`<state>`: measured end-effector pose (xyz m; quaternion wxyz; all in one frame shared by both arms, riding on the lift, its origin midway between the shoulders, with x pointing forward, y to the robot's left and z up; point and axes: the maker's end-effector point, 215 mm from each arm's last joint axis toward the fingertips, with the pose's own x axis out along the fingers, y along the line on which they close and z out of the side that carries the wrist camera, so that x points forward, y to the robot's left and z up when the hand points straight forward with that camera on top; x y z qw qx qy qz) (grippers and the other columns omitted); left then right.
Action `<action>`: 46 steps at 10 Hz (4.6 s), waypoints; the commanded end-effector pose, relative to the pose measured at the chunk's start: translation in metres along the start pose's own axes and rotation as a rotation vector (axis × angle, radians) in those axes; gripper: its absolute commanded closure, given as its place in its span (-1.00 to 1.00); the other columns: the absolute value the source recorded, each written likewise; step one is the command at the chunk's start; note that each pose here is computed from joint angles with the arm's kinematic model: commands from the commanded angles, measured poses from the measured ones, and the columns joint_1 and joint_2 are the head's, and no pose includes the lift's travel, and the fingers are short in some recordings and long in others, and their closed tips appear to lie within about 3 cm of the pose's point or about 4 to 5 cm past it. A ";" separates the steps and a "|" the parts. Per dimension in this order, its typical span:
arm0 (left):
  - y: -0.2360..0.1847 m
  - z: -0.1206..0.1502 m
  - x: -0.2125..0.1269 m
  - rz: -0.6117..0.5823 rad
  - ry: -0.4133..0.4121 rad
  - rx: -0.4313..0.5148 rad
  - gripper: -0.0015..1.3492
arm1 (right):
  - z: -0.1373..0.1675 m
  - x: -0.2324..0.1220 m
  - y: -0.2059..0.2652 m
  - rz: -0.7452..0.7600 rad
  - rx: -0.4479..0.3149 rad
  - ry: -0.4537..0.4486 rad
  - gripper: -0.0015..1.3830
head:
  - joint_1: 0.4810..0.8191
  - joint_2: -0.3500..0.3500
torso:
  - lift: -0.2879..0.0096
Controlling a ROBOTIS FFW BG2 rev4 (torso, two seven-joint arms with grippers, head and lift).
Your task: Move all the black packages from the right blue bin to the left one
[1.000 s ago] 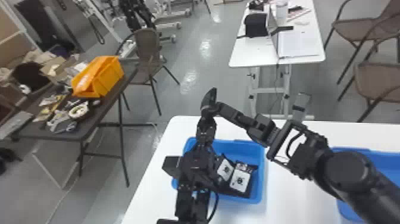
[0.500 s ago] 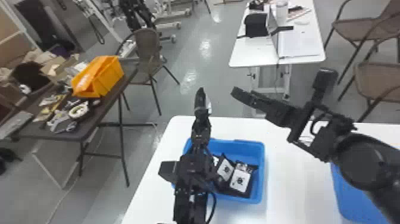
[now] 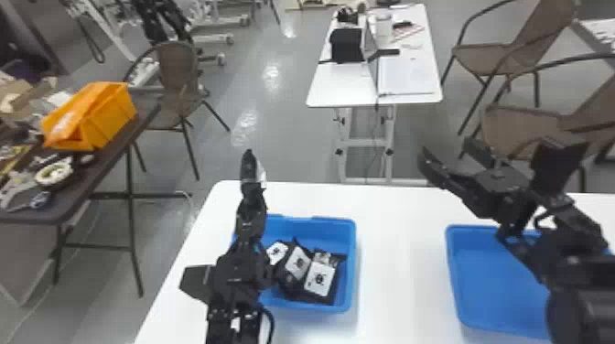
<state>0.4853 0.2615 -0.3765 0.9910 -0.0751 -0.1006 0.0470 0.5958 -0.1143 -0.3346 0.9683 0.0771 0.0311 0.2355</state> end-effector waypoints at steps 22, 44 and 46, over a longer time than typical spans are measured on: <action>0.038 0.003 -0.106 -0.142 0.264 0.243 -0.60 | -0.119 -0.243 0.005 -0.175 -0.039 0.302 -0.69 | 0.27 0.34 | 0.94; 0.035 0.019 -0.105 -0.073 0.189 0.209 -0.59 | -0.120 -0.255 -0.013 -0.279 -0.073 0.295 -0.69 | 0.27 0.27 | 0.94; 0.031 0.015 -0.104 -0.074 0.197 0.189 -0.59 | -0.120 -0.255 -0.013 -0.280 -0.071 0.293 -0.69 | 0.27 0.27 | 0.94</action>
